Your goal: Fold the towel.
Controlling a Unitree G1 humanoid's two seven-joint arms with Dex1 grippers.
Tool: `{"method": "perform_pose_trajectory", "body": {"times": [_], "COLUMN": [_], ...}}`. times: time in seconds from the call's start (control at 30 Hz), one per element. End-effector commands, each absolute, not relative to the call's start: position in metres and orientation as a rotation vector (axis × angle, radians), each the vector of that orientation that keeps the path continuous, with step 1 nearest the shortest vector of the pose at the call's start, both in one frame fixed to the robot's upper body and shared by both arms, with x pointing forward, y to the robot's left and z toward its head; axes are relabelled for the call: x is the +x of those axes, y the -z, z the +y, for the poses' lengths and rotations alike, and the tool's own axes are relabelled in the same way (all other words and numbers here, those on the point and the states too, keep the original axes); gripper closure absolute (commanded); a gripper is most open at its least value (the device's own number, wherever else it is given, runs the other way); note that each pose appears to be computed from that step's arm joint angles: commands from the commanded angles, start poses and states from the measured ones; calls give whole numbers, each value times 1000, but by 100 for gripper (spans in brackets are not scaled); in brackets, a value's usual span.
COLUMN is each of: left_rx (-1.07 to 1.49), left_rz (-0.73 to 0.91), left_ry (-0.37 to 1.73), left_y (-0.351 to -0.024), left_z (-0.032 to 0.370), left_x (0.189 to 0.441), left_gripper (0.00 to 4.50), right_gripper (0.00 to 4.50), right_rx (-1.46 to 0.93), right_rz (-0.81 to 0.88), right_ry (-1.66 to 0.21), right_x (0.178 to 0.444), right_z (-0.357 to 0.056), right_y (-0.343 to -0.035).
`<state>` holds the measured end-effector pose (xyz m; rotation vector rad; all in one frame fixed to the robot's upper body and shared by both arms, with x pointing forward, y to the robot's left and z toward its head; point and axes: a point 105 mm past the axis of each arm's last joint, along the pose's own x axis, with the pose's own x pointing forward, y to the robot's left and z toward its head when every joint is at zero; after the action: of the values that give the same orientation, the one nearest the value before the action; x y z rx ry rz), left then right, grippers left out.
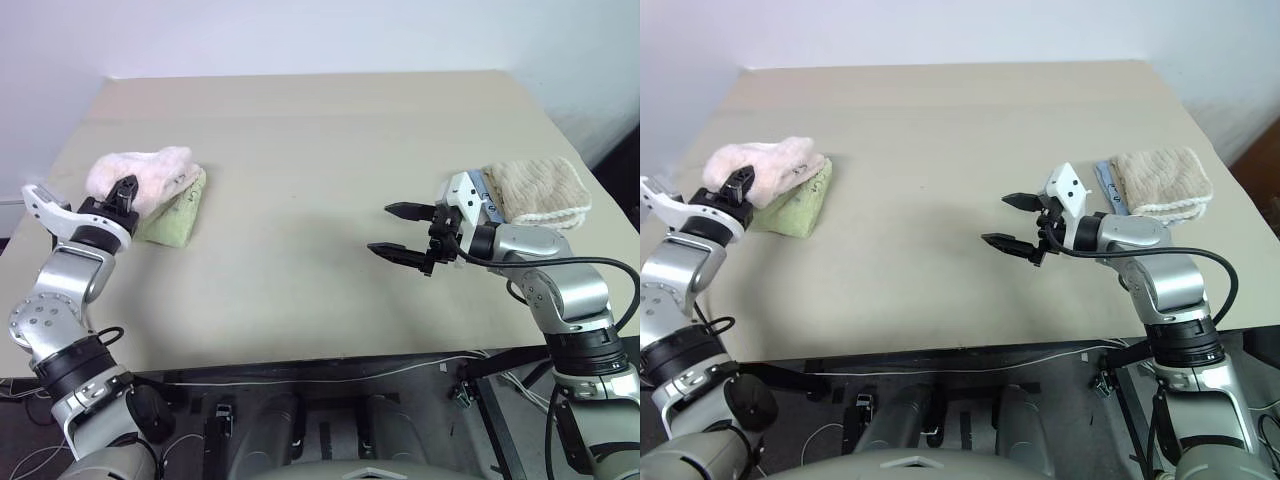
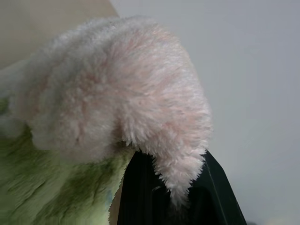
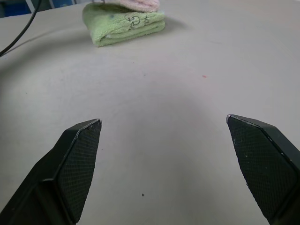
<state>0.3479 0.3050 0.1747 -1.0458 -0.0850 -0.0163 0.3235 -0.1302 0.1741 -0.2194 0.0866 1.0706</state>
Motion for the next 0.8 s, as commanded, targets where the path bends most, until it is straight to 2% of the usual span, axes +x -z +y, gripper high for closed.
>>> {"method": "perform_pose_trajectory", "body": {"times": [0.03,0.13,0.23,0.47,0.5,0.8], "left_rx": [-1046,-1077,-1094,-1139,-1138,-1073], "left_rz": [-130,-78,-64,-67,-50,10], "left_ry": [-10,-93,-97,-22,-30,-13], "left_y": [-178,-154,-145,-151,-147,-152], "left_z": [311,316,313,302,302,290], "left_x": [342,344,346,353,351,323], "left_gripper": [448,359,257,18,3,3], "right_gripper": [0,0,0,0,0,0], "right_rx": [-270,-272,-277,-286,-288,-291], "right_rz": [37,36,37,40,48,65], "right_ry": [-1075,-1075,-1074,-1068,-1064,-1068], "right_x": [323,323,323,322,323,323], "right_z": [-129,-129,-130,-131,-131,-134], "right_y": [-185,-185,-184,-183,-182,-174]}}
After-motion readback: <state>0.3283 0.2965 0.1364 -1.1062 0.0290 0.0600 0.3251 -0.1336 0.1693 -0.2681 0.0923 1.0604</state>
